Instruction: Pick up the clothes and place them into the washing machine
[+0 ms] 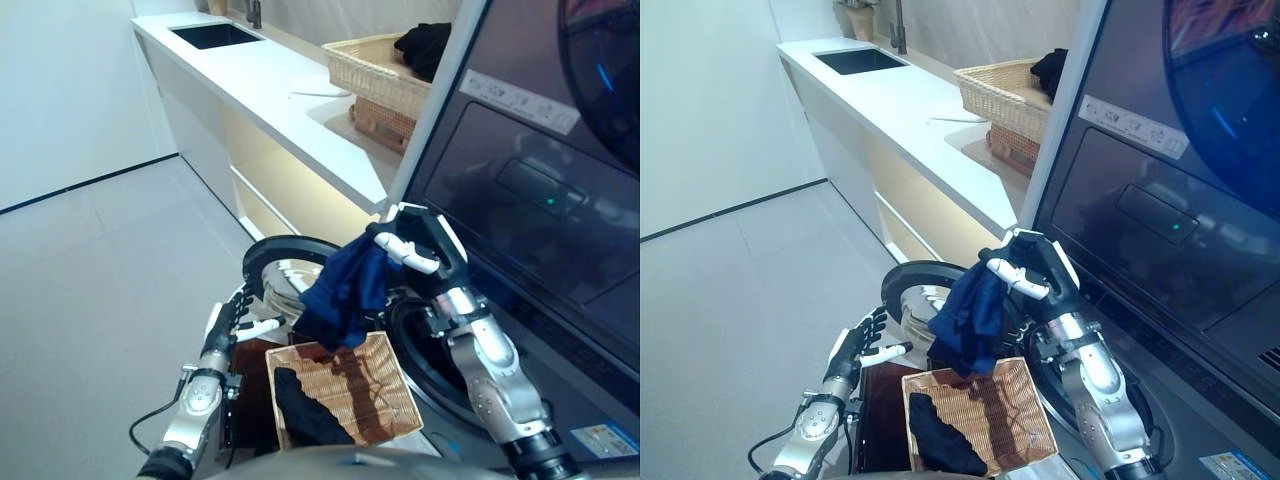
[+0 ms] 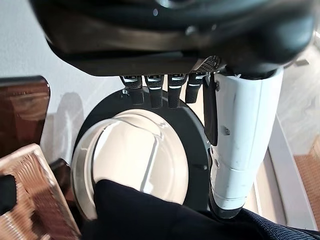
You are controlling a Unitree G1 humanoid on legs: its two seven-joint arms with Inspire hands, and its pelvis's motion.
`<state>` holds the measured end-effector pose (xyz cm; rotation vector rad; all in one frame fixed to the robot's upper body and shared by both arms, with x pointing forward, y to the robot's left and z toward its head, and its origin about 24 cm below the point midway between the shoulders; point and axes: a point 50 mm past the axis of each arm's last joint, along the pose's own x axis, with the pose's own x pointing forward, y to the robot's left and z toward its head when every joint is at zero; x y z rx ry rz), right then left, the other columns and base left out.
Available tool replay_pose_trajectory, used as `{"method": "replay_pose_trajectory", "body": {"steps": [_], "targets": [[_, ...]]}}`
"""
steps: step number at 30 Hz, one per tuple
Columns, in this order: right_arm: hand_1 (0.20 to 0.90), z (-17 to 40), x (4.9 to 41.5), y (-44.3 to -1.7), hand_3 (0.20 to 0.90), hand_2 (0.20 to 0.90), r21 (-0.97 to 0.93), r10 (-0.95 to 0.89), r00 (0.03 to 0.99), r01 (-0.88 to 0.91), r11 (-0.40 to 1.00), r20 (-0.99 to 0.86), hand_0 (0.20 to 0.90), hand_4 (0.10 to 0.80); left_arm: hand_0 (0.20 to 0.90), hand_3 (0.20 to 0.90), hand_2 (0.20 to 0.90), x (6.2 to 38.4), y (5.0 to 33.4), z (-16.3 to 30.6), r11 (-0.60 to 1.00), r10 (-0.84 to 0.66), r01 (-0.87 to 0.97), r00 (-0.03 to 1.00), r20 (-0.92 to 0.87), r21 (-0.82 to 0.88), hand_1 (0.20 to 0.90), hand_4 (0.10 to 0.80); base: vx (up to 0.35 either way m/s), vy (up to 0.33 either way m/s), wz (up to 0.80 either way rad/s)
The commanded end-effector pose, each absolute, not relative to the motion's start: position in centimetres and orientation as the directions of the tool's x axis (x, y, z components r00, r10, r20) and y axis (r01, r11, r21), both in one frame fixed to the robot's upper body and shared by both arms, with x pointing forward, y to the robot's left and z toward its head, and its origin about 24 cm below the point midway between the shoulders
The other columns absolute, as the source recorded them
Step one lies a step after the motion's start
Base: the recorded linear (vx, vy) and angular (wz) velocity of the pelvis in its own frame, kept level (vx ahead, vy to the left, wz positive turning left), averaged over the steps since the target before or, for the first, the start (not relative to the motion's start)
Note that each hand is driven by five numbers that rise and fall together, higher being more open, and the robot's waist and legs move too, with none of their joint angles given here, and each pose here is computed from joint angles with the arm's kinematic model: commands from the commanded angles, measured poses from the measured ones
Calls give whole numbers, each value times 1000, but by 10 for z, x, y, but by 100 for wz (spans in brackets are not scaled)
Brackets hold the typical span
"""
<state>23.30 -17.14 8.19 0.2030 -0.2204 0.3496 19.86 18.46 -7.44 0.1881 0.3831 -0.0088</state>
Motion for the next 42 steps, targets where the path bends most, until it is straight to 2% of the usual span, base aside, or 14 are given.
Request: {"method": "replay_pose_trajectory", "body": {"steps": [1,5,16,42], "targets": [[200,140,247,-162,200,200,121,326,797,-441,889,508,200,300,900,900,900,249,163,-40,983,-77,107,979,-191,150,900,800,0,0,0],[200,143,255,-153,200,200,128,348,788,-469,874,508,200,300,900,900,900,253,142,-37,982,-156,173,970,-186,78,900,800,0,0,0],[200,149,260,-133,200,200,112,430,745,-554,825,510,200,300,900,900,900,262,112,-24,960,-274,280,951,-143,23,900,800,0,0,0],[200,163,264,-91,200,200,100,558,637,-701,706,531,200,300,900,900,900,269,80,-11,917,-398,399,912,-104,-6,900,800,-1,0,1]]}}
